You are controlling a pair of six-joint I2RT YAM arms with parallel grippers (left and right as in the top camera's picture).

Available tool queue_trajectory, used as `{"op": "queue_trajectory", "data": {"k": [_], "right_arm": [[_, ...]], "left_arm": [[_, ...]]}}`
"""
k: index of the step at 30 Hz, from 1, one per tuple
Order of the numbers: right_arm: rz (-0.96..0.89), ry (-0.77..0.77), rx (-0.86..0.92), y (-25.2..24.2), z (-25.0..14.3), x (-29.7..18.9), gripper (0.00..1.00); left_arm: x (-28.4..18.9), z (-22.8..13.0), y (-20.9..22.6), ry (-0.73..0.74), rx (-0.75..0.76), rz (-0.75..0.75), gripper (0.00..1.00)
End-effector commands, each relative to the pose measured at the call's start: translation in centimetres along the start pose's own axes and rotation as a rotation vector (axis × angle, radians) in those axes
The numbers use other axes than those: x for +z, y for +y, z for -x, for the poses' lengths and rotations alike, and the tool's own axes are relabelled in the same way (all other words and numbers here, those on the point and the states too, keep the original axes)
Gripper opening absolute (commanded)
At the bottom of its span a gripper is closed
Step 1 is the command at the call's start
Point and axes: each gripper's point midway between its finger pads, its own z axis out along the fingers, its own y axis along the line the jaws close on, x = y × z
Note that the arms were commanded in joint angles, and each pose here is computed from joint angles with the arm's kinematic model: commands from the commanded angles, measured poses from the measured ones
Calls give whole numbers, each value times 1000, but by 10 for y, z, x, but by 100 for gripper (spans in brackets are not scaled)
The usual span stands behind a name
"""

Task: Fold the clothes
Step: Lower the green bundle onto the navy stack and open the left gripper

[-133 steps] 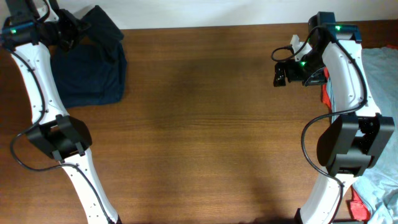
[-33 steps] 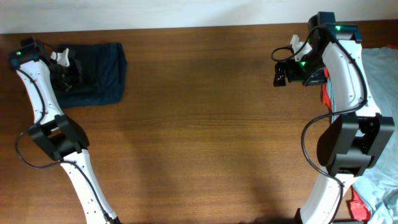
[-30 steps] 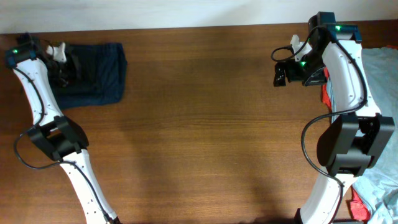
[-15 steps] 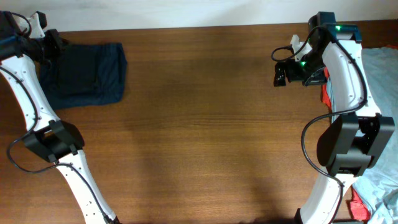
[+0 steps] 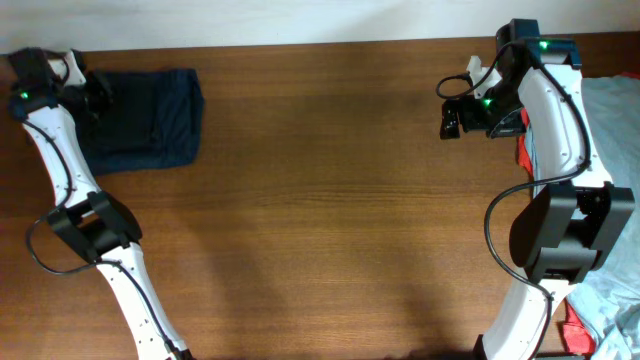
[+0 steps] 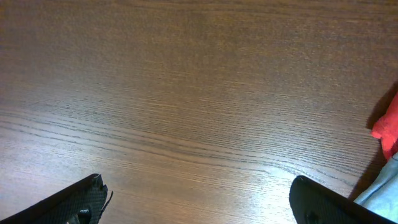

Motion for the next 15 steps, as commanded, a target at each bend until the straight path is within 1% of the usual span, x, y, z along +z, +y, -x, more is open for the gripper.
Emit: {"op": "queue_trajectory", "data": {"k": [1,2,5,8,12,15], "right_arm": [[-18,-31,-2,-1,2,-13,99],[-18,-31,-2,-1,2,-13,99],[-18,-31,-2,-1,2,-13,99],[-18,-31,-2,-1,2,-13,99],[-18,-31,-2,-1,2,-13,99],[-18,-31,-2,-1,2,-13,99]], "left_arm": [[12,-7,36,9,-119,7,0],[11,-6,33,9,-105,-42,0],[-1,4,22,-13,-82,-95,0],[-21,20,-3,-52,-46,-150,0],[-53,44,-35,-121,-11,-182,0],[-60,55,-43,-160,-11,-194,0]]}}
